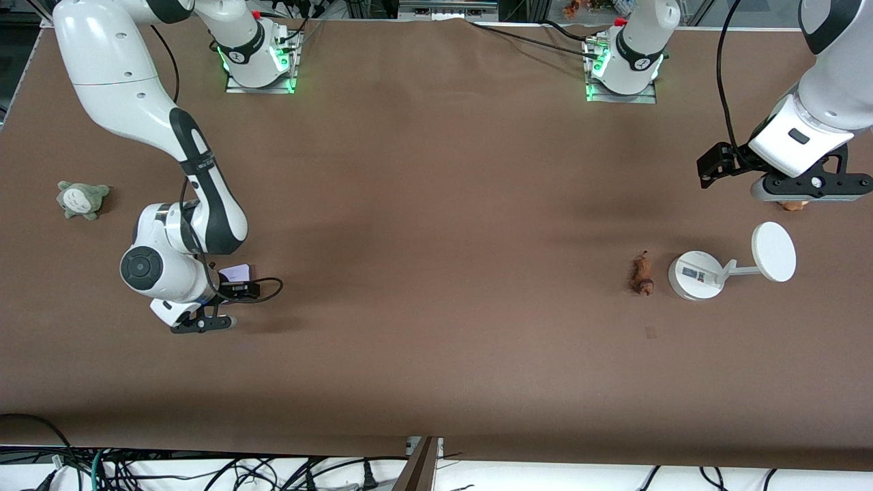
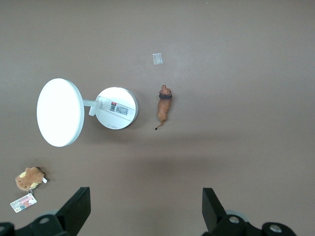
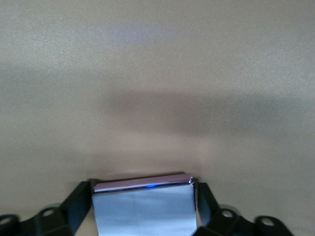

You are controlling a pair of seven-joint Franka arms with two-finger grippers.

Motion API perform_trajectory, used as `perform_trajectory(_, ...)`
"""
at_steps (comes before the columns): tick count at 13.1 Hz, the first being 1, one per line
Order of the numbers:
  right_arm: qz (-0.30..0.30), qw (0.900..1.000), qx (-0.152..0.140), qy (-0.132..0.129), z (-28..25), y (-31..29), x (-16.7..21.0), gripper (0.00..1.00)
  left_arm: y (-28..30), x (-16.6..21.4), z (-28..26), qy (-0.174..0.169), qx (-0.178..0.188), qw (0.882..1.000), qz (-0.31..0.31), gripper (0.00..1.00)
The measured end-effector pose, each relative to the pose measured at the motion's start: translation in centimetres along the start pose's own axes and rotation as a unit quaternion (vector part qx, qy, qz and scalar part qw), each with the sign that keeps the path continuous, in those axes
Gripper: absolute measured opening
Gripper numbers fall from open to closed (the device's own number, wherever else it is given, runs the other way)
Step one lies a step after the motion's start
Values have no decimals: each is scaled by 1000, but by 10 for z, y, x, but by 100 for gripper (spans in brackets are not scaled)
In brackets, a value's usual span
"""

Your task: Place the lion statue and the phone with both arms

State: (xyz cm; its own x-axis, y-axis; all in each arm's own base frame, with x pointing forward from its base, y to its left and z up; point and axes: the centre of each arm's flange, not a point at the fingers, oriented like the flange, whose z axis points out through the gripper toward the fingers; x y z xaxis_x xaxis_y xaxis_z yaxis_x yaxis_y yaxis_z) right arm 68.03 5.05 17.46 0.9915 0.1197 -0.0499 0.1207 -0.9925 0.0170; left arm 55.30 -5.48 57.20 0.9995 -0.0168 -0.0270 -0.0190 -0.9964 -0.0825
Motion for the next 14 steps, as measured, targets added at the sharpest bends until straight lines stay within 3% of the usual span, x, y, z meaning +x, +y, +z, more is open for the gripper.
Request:
perform_trajectory(5,-4,1000,4,-5,-64,-7,3,100,0,0,0,0,0,1000,0,100)
perform_trajectory(14,-3,999,11,-51,-321,-5,-52,100,0,0,0,0,0,1000,0,100)
